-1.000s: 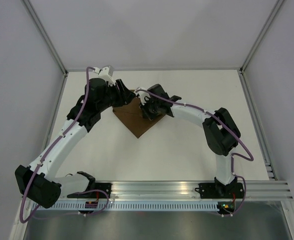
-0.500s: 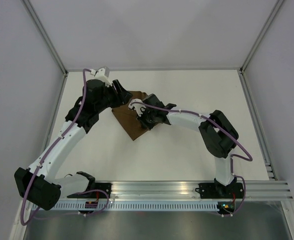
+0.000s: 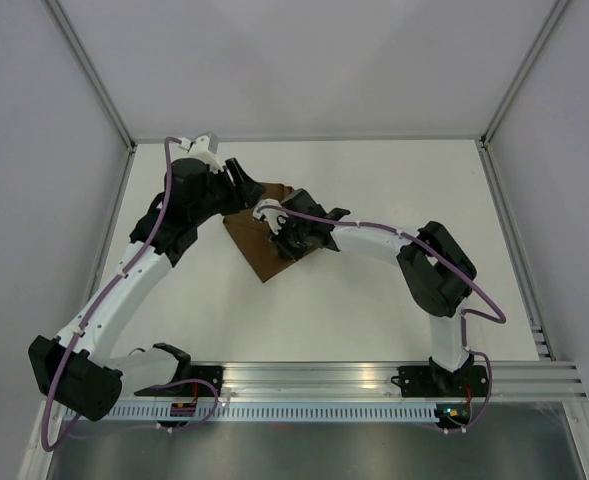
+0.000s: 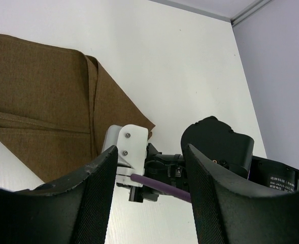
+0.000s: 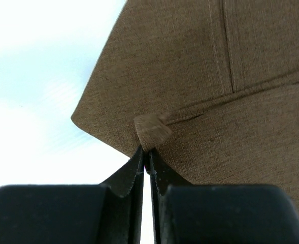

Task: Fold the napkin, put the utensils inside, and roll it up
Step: Fold the napkin at the center of the board, then adjust the napkin at the center of the board, then roll the napkin at the center of the board.

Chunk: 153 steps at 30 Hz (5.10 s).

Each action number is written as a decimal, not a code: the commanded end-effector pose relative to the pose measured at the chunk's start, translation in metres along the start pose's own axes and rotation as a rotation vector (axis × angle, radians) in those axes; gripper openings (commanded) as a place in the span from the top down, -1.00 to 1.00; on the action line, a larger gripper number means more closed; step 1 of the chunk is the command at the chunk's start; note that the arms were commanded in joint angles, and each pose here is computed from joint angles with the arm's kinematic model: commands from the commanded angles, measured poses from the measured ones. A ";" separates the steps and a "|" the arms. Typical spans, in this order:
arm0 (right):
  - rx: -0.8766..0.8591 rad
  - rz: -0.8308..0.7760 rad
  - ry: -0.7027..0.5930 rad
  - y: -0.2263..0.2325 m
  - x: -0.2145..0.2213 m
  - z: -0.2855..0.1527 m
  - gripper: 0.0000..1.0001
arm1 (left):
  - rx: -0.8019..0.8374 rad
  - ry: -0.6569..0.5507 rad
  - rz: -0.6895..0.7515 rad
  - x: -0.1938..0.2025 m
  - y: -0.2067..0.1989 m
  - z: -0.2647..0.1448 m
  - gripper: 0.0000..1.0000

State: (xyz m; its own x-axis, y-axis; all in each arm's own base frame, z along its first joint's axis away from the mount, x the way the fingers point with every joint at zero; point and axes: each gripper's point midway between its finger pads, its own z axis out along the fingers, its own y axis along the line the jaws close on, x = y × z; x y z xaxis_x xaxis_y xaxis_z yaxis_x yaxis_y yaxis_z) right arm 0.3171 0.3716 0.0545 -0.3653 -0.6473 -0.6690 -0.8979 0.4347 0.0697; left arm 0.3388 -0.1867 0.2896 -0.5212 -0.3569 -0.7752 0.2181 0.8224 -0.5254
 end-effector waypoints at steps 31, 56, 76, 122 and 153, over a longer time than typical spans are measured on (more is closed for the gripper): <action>-0.013 0.079 -0.180 -0.036 -0.043 -0.082 0.00 | 0.010 -0.154 0.072 -0.066 -0.022 -0.023 -0.41; 0.393 0.310 0.024 -0.214 0.023 -0.046 0.47 | -0.627 0.185 -0.308 0.103 0.222 0.084 0.95; 0.292 0.287 0.135 -0.162 0.076 -0.040 0.63 | -0.668 0.333 -0.261 0.132 0.253 0.131 0.95; 0.299 0.015 0.023 -0.096 0.040 -0.123 -0.24 | -0.443 0.243 -0.012 0.000 0.190 0.170 -0.19; 0.118 -0.560 0.039 -0.011 0.035 -0.011 -0.26 | -0.169 -0.095 0.059 -0.101 0.064 0.000 -0.38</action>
State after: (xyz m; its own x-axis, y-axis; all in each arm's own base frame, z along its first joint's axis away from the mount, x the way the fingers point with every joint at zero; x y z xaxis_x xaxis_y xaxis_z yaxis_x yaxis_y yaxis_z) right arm 0.3122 0.3284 0.0437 0.1043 -0.8360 -0.5387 -0.9239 0.1190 -0.3637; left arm 0.4149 -0.0965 0.3199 -0.4550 -0.3785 -0.8061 0.0406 0.8954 -0.4433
